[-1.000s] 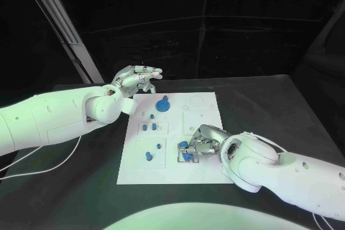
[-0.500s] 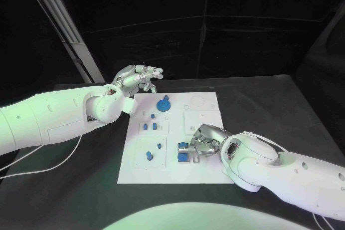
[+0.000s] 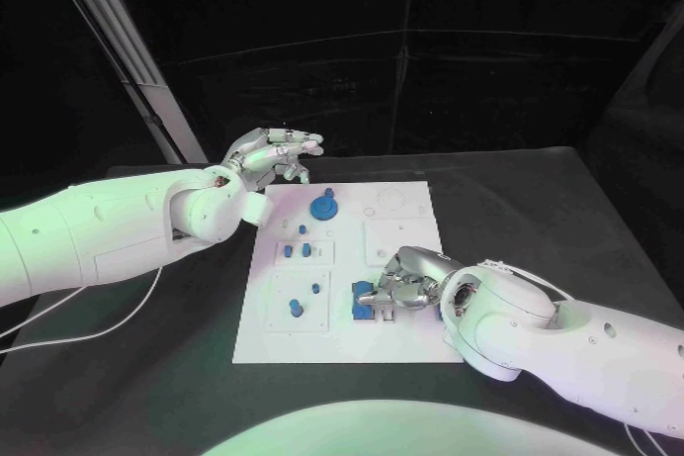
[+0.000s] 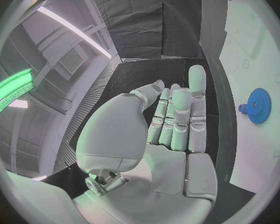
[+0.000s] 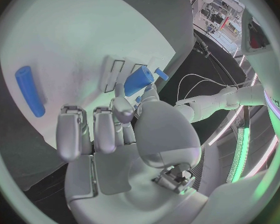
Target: Assemble the parts on the task board
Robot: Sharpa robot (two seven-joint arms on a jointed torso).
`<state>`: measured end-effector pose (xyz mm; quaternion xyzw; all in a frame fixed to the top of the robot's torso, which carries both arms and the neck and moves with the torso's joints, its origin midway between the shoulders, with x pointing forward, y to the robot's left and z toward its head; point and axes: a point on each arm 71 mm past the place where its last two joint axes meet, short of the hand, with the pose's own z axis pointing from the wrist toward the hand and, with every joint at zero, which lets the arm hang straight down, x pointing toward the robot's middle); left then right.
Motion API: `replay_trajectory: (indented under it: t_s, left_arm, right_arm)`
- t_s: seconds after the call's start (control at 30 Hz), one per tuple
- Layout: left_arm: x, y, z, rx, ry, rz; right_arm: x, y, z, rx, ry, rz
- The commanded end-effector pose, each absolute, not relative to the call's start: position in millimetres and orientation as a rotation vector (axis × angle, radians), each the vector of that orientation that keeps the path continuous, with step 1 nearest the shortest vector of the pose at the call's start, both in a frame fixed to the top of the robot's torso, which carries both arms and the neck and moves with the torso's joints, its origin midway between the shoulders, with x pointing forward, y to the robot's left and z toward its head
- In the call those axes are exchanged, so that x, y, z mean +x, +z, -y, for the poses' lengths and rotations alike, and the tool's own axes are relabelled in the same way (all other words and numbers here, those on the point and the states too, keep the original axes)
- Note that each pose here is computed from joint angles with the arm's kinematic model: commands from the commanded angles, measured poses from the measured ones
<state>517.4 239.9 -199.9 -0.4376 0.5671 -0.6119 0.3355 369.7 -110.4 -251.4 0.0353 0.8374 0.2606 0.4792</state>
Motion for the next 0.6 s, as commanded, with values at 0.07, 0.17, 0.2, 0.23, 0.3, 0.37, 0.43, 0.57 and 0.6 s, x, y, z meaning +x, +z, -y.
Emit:
replay_trajectory:
  t_s: [0.07, 0.17, 0.2, 0.23, 0.3, 0.37, 0.43, 0.57, 0.6]
  left_arm:
    - [517.2, -198.8, -238.9, -1.135, -1.609, -1.484]
    - [517.3, -198.9, -239.1, -1.135, -1.609, -1.484]
    - [517.4, -198.9, -239.1, -1.135, -1.609, -1.484]
    - [517.4, -198.9, -239.1, -1.135, -1.609, -1.484]
    - [517.4, -198.9, -239.2, -1.135, -1.608, -1.484]
    - [517.4, -198.9, -239.2, -1.135, -1.608, -1.484]
    - [517.4, -198.9, -239.3, -1.135, -1.608, -1.484]
    - [517.5, -198.9, -239.6, -1.135, -1.607, -1.483]
    - [517.5, -198.9, -239.7, -1.135, -1.607, -1.483]
  right_arm:
    - [368.3, -249.0, 108.8, 0.063, 0.644, -2.035]
    - [368.4, -248.7, 108.6, 0.058, 0.643, -2.030]
    - [368.5, -248.7, 108.6, 0.057, 0.642, -2.028]
    - [368.6, -248.6, 108.6, 0.056, 0.641, -2.026]
    - [368.9, -248.3, 108.4, 0.055, 0.640, -2.020]
    - [369.3, -247.7, 108.2, 0.060, 0.642, -2.011]
    - [369.4, -246.8, 107.8, 0.069, 0.647, -1.999]
    - [369.0, -244.4, 107.3, 0.082, 0.665, -1.975]
    - [368.8, -243.7, 107.0, 0.084, 0.674, -1.969]
